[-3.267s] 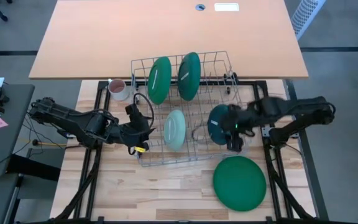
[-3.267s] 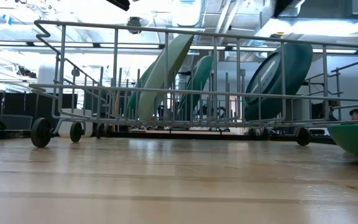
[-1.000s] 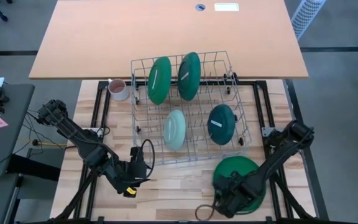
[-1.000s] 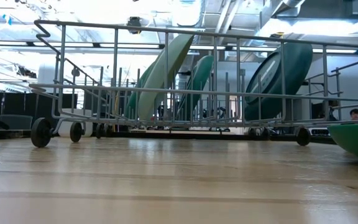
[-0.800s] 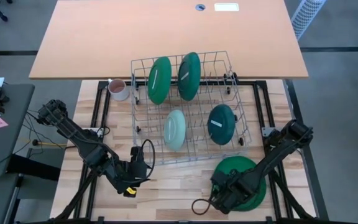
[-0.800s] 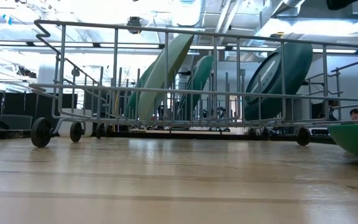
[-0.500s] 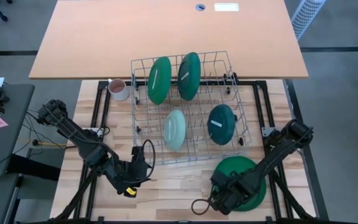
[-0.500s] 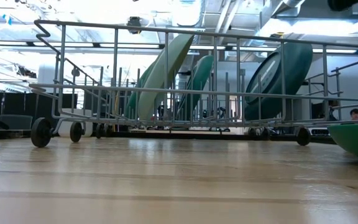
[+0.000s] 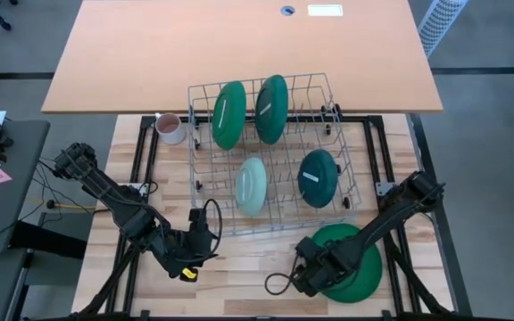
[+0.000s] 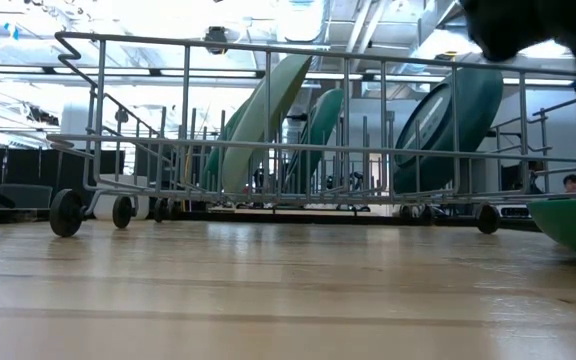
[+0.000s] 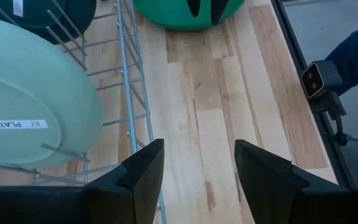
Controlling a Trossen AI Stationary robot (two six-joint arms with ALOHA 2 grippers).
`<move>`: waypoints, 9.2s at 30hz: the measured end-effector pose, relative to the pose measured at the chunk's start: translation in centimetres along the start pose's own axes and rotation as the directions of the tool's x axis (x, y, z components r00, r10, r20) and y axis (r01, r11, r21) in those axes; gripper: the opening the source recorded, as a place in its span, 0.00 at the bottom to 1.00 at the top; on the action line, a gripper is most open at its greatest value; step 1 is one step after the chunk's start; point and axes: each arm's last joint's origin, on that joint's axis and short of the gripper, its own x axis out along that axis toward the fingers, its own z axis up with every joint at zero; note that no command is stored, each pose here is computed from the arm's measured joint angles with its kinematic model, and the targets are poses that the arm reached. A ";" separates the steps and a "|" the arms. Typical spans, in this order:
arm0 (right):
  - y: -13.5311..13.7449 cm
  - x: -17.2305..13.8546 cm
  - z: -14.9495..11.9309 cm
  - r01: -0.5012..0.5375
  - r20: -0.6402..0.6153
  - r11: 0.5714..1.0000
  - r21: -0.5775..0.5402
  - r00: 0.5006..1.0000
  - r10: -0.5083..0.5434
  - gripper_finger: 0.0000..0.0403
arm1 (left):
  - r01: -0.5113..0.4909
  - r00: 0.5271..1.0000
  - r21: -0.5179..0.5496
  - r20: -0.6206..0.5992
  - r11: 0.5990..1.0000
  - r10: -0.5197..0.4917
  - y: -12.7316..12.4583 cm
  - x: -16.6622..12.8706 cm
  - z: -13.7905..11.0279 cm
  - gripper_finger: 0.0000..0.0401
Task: Sort dishes
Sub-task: Put the green plate in the dish rack
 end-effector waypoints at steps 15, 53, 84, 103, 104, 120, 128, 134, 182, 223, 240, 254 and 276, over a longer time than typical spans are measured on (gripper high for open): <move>0.0 3.1 -0.5 0.044 -0.193 0.996 -0.081 0.979 -0.059 0.54 | -0.001 1.000 -0.012 0.000 1.000 0.001 0.0 0.0 0.0 0.47; 8.4 -8.5 -8.0 -0.485 -0.286 0.775 -0.405 0.872 0.396 0.04 | 0.009 1.000 -0.020 0.001 1.000 -0.009 -0.3 -0.2 -0.1 0.47; 11.9 -19.5 -5.6 -0.081 0.108 0.213 -0.974 0.659 0.744 0.00 | -0.009 1.000 -0.012 0.020 1.000 0.009 -0.7 -2.3 -0.9 0.47; 7.7 -24.4 -0.4 0.136 0.308 0.298 -0.945 0.680 0.665 0.00 | -0.073 0.990 0.002 0.118 0.997 0.072 -1.4 -4.9 -1.6 0.47; 7.4 -24.5 0.1 0.153 0.335 0.322 -0.934 0.686 0.646 0.00 | -0.078 0.990 -0.002 0.120 0.997 0.078 -1.4 -4.9 -1.6 0.47; 6.5 -24.4 5.7 0.247 0.501 0.472 -0.846 0.671 0.546 0.00 | -0.240 0.962 -0.036 0.122 0.970 0.243 -1.1 -5.7 -3.2 0.47; 8.2 -23.3 6.6 0.226 0.536 0.512 -0.829 0.584 0.610 0.00 | -0.259 0.953 -0.038 0.152 0.965 0.262 -1.3 -6.0 -3.3 0.47; 8.3 -23.9 6.8 0.175 0.548 0.554 -0.814 0.546 0.634 0.00 | -0.258 0.953 -0.049 0.153 0.965 0.263 -1.3 -6.0 -3.3 0.47; 1.0 -31.2 10.9 0.207 0.713 0.715 -0.668 0.455 0.534 0.01 | -0.396 0.876 -0.060 0.275 0.916 0.396 -1.0 -6.1 -2.6 0.47; -18.0 -38.9 15.3 -0.384 0.836 0.922 -0.052 0.489 0.251 0.01 | -0.171 0.761 -0.769 0.295 0.616 0.579 16.4 -14.8 7.9 0.47; -18.8 -37.3 19.3 -0.464 0.677 0.876 -0.133 0.603 0.422 0.01 | -0.240 0.631 -0.883 0.174 0.403 0.756 18.5 -8.6 10.5 0.47; -20.6 -38.7 21.4 -0.563 0.716 0.804 -0.192 0.480 0.507 0.01 | -0.024 0.679 -0.884 0.328 0.467 0.657 18.1 -5.5 13.2 0.47; -14.9 -40.0 20.8 -0.665 0.877 0.719 -0.200 0.206 0.435 0.01 | -0.051 0.702 -0.703 0.479 0.709 0.526 18.2 -12.5 11.6 0.47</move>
